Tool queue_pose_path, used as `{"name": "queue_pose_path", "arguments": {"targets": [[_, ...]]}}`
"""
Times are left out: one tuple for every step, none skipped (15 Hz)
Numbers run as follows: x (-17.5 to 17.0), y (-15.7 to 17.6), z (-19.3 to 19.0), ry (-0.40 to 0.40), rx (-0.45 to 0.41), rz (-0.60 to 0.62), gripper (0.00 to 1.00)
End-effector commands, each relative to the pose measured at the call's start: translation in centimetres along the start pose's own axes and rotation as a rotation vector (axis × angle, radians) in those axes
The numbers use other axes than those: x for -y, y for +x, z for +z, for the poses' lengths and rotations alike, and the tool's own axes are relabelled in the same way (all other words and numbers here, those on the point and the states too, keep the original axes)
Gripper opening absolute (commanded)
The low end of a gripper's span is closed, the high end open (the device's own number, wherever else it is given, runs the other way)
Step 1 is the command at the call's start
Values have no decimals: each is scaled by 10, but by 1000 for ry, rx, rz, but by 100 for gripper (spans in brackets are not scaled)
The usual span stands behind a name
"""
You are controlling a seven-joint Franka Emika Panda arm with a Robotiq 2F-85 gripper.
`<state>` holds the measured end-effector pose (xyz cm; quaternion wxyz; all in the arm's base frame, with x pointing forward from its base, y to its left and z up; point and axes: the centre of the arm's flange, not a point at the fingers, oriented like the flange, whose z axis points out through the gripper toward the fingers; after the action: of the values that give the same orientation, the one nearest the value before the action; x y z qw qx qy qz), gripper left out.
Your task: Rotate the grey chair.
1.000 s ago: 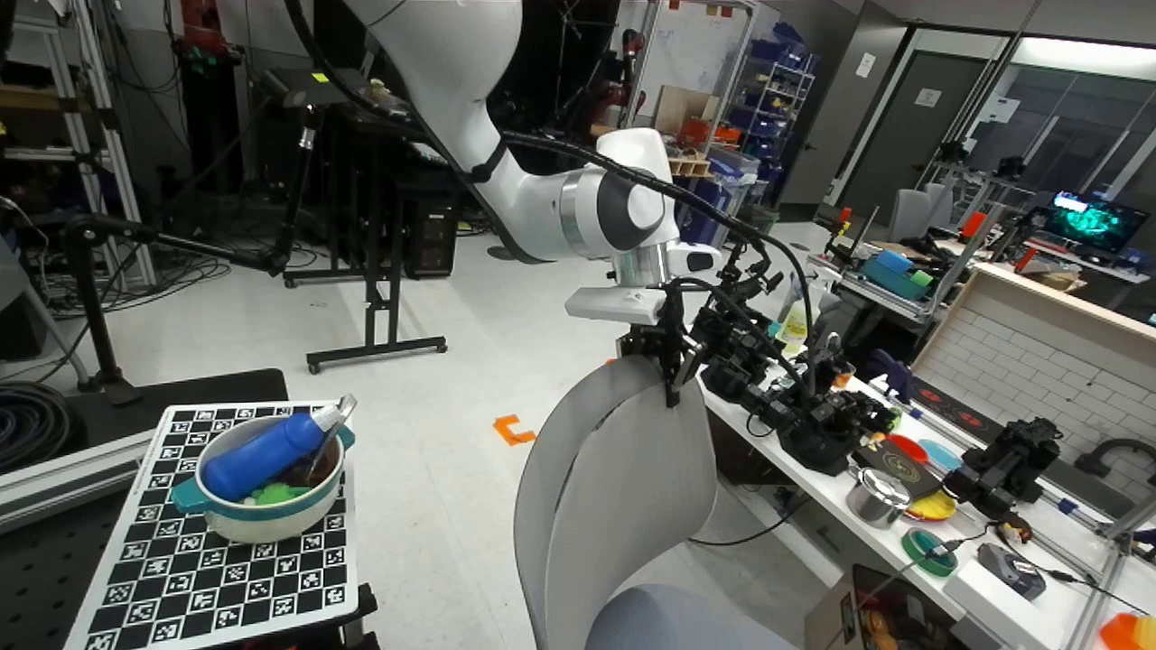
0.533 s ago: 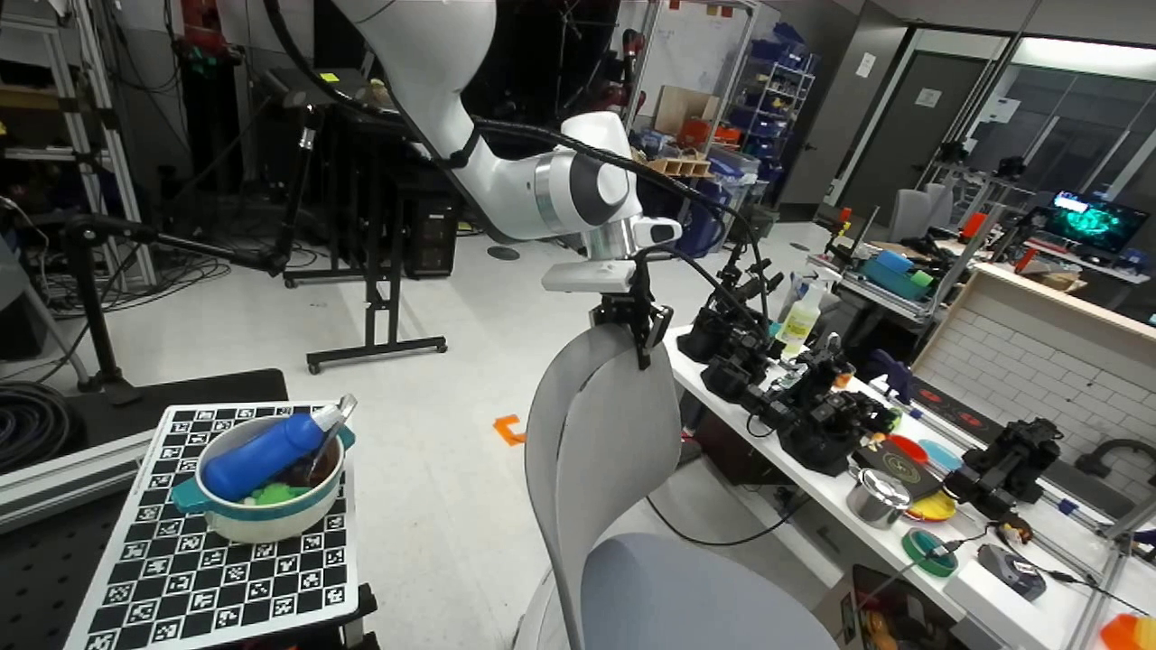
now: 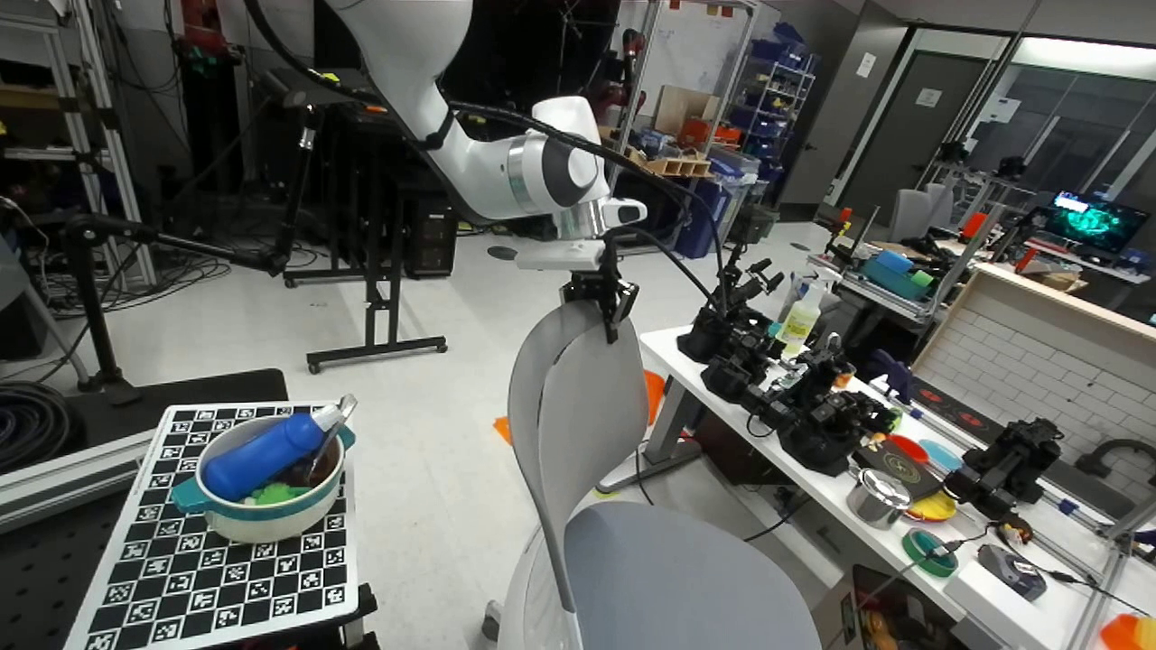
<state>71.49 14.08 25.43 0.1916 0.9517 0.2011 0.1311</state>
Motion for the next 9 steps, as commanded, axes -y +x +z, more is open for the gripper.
{"name": "queue_pose_path", "arguments": {"targets": [[8, -40, -20, 58, 1, -61, 4], [12, -50, -27, 62, 0, -77, 4], [16, -58, -32, 67, 1, -94, 4], [23, -68, -35, 68, -2, -111, 4], [27, -76, -36, 66, -3, -124, 4], [31, -82, -37, 65, -1, -134, 4], [31, -87, -36, 63, 1, -145, 4], [31, -91, -36, 63, 2, -154, 4], [31, -96, -37, 62, 3, -164, 4]]}}
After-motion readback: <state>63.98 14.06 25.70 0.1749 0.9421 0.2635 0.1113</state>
